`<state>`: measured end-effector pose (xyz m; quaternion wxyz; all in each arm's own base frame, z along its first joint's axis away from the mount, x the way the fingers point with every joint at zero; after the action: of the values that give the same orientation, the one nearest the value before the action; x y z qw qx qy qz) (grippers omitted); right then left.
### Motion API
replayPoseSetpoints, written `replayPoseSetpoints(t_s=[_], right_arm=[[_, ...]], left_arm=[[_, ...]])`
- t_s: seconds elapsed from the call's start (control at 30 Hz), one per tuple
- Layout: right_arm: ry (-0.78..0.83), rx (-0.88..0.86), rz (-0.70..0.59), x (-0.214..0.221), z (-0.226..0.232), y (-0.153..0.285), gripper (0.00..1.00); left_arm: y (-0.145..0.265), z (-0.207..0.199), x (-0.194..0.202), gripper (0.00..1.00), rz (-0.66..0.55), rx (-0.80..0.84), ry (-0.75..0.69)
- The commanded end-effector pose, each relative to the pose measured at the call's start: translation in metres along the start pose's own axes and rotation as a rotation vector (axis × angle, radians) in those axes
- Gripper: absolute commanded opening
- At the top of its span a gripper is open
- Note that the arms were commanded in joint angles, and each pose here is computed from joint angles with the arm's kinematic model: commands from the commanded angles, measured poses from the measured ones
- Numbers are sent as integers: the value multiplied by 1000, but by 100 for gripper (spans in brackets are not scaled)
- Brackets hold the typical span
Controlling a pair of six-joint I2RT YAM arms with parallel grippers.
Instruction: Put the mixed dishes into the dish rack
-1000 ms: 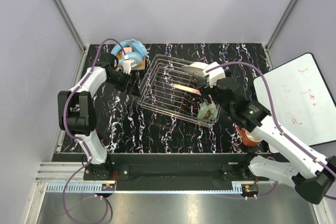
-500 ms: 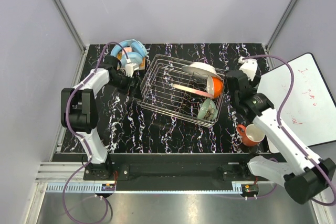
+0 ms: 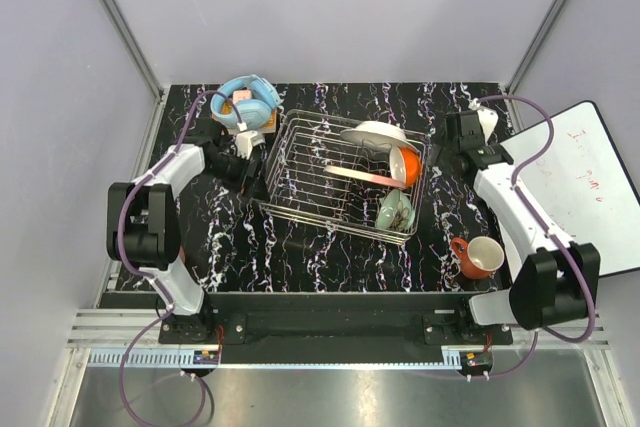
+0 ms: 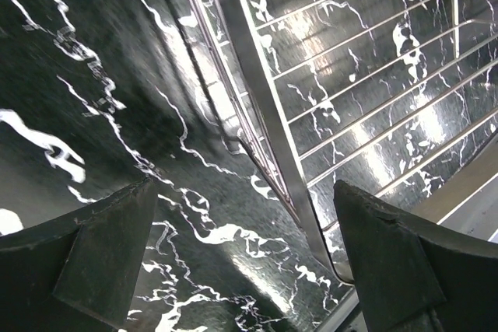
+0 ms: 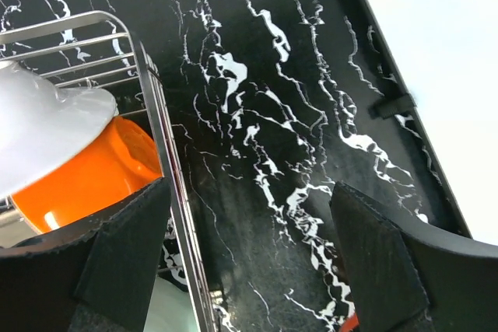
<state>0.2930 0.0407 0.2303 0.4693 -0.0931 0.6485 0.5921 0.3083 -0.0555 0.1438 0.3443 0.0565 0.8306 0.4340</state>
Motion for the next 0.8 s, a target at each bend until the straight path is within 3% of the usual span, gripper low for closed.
replayPoseSetpoints(t_s=[0.0, 0.23, 0.47, 0.53, 0.57, 0.6, 0.77], right_arm=[[-42, -105, -5, -20, 18, 1, 91], [-13, -62, -65, -27, 3, 19, 92], [-65, -42, 7, 2, -27, 49, 84], [-132, -38, 20, 9, -35, 61, 84], [-243, -22, 57, 17, -37, 66, 88], [-304, -42, 56, 20, -40, 76, 99], [-455, -131, 166, 45, -50, 96, 100]], left_arm=[[3, -7, 32, 99, 101, -39, -6], [16, -25, 49, 99, 111, -41, -24], [33, -37, 42, 99, 93, -32, -33], [37, -40, 42, 99, 93, -28, -48], [38, -40, 42, 99, 92, -28, -55], [39, -41, 41, 99, 91, -29, -61], [41, -45, 43, 99, 96, -14, -65]])
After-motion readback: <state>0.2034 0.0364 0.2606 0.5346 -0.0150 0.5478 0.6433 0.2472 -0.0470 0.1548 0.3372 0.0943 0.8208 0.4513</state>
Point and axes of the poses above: each gripper's point midway between its finger pads, its own y axis back along the fingers, its own z axis along the line the jaws close on, x = y × z, the point moved 9 cm from there along y, back along the fingers, and after that the axes turned 6 degrees about -y, right-handed, at the moved point
